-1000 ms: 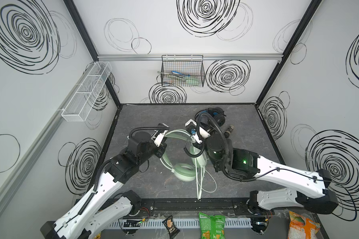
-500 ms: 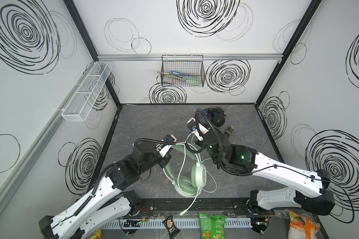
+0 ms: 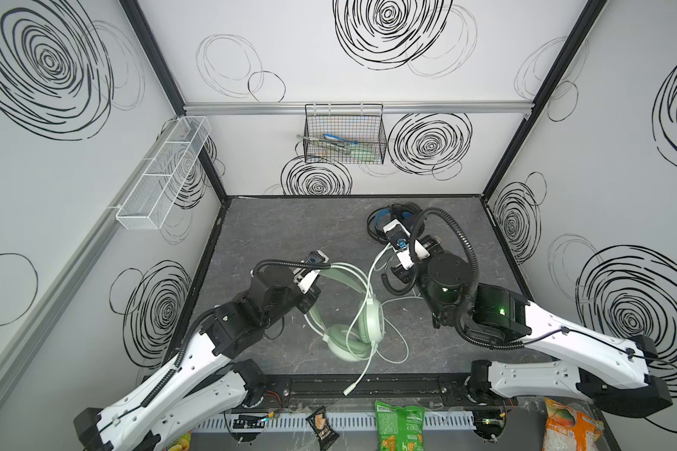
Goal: Wrap the headphones
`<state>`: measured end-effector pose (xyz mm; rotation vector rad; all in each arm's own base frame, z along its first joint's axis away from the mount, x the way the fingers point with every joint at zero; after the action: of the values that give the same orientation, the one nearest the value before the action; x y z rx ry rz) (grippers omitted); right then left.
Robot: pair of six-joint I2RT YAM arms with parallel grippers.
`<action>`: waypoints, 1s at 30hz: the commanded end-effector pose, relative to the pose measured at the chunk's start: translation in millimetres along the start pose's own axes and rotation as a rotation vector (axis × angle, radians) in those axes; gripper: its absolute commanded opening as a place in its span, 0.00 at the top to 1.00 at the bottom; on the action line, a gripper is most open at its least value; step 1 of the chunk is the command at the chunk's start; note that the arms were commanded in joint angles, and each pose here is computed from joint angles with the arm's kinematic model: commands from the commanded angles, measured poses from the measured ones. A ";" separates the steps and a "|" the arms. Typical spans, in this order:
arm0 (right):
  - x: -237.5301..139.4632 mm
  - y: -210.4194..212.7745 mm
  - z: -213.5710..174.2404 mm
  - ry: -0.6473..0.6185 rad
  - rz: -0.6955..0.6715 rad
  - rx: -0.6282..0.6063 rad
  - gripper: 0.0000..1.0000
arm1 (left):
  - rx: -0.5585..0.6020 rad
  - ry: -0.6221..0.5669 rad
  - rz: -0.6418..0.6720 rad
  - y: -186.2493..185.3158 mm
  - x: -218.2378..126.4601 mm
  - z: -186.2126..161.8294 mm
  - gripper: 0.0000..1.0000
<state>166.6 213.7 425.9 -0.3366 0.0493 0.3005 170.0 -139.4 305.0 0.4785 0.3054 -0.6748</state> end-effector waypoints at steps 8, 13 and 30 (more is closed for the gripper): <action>22.8 -15.5 -15.7 0.030 0.010 0.128 1.00 | -0.059 -0.344 -0.174 -8.4 -40.5 56.6 1.00; 28.8 -11.0 -21.5 0.032 0.015 0.140 0.99 | -0.104 -0.426 -0.223 -9.6 -57.5 70.9 1.00; 34.0 -30.7 -64.9 0.080 -0.062 0.297 1.00 | -0.189 -0.512 -0.156 6.8 -85.0 89.8 1.00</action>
<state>206.3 177.7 373.5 -0.1229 0.1632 0.2372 132.7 -142.5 374.4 0.2132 0.0874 -0.8674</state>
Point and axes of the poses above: each gripper's point midway between its finger pads, its own x axis out along the fingers, its own y axis along the line the jaws close on, z = x × y, the point moved 7 cm from there along -x, back along the fingers, and after that the axes turned 10 degrees about x, right-handed, at the moved point
